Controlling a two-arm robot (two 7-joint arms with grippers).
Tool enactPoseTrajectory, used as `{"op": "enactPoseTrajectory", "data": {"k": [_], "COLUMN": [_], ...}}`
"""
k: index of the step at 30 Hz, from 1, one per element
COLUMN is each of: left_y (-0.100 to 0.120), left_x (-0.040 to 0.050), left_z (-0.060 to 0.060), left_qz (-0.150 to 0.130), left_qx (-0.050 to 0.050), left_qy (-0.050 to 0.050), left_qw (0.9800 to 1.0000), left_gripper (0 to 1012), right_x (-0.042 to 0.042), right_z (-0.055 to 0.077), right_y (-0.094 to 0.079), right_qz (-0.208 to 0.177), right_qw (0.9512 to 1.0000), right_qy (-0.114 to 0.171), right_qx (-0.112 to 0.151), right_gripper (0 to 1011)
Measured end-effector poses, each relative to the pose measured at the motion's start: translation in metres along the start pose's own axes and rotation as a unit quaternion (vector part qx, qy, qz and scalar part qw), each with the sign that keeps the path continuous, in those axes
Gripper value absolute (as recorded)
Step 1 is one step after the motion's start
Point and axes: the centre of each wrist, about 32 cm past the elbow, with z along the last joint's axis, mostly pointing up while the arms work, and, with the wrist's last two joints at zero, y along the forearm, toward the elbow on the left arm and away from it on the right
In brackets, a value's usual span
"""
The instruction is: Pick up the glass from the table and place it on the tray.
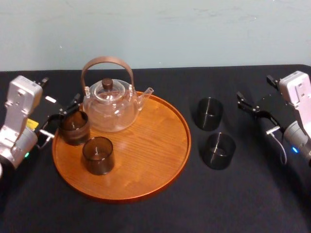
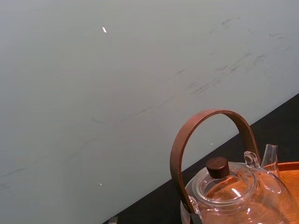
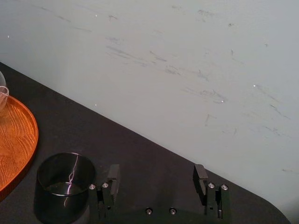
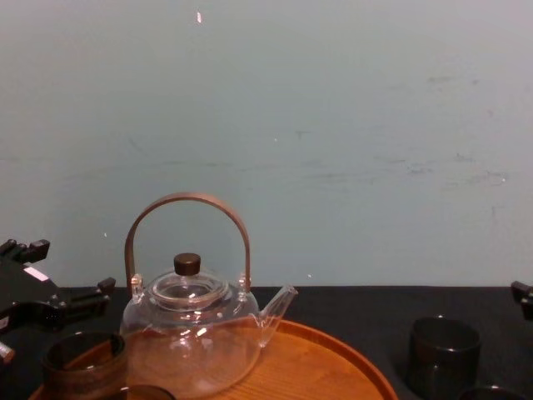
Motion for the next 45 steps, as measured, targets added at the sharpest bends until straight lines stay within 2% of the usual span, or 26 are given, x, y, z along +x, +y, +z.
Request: {"op": "enactPoseTrajectory", "data": {"k": [45], "left_y": [0.0], "left_x": [0.0], "left_z": [0.0], "left_qz": [0.0], "left_qx": [0.0], "left_qy": [0.0], "left_qw": [1.0], "left_gripper": [1001], "right_x": [0.0], "right_z": [0.0], "right_y": [0.0], "right_qz": [0.0], "right_qw": [1.0], "right_qy": [0.0], "right_qx": [0.0], "right_gripper": [1002]}}
